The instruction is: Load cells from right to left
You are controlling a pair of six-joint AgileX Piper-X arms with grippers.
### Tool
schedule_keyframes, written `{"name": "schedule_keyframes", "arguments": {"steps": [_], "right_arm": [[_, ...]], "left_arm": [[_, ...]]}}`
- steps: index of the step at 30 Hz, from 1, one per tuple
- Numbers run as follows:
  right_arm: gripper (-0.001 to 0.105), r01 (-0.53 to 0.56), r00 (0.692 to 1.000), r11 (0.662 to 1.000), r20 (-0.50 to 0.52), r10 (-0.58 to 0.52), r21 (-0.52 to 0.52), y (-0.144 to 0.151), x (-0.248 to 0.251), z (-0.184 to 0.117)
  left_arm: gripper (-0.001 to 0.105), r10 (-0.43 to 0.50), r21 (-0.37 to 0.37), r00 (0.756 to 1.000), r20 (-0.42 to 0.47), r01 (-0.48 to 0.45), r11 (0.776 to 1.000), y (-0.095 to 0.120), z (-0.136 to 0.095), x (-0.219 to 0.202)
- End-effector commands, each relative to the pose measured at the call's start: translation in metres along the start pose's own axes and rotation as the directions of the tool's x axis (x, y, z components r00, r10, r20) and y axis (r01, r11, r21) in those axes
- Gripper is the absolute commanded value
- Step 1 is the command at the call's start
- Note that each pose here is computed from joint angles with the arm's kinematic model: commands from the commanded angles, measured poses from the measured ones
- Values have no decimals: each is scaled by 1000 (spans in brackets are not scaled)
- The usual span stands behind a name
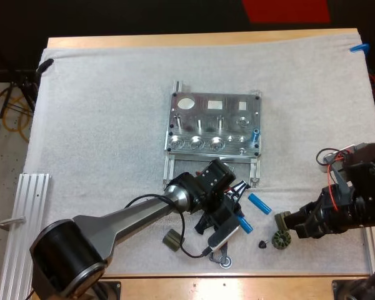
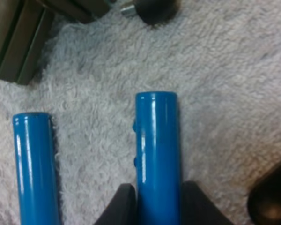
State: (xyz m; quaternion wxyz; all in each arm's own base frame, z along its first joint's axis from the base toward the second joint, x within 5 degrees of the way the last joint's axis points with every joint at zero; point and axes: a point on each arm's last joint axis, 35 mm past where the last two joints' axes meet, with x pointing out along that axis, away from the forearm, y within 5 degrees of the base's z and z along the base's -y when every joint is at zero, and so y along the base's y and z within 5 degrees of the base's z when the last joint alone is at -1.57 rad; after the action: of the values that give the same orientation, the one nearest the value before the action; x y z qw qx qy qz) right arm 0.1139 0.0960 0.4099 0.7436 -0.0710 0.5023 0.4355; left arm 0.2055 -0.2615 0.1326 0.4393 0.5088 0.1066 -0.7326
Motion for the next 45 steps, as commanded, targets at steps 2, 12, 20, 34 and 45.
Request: {"name": "schedule_keyframes", "arguments": {"steps": [2,12,20,34,45], "right_arm": [[44,0,1000,1000,-4,0,0,0,-2,-2],[44,0,1000,1000,-4,0,-17,0,-2,-2],[44,0,1000,1000,-4,0,-22,0,-2,-2],[44,0,1000,999,0,0,-40,0,-2,-2],[44,10,997,997,75,-4,-74,0,-2,7]], "left_arm": [[2,5,25,1000,4,-5,1000,-1,12,-8],[2,13,-181,1000,20,-9,983,-4,32,-27],[2,40,-297,996,-83,-63,953,-11,41,-59],[2,138,-460,988,-76,-157,874,-27,65,-122],[2,261,-510,932,-252,-357,783,-42,70,-161]]}}
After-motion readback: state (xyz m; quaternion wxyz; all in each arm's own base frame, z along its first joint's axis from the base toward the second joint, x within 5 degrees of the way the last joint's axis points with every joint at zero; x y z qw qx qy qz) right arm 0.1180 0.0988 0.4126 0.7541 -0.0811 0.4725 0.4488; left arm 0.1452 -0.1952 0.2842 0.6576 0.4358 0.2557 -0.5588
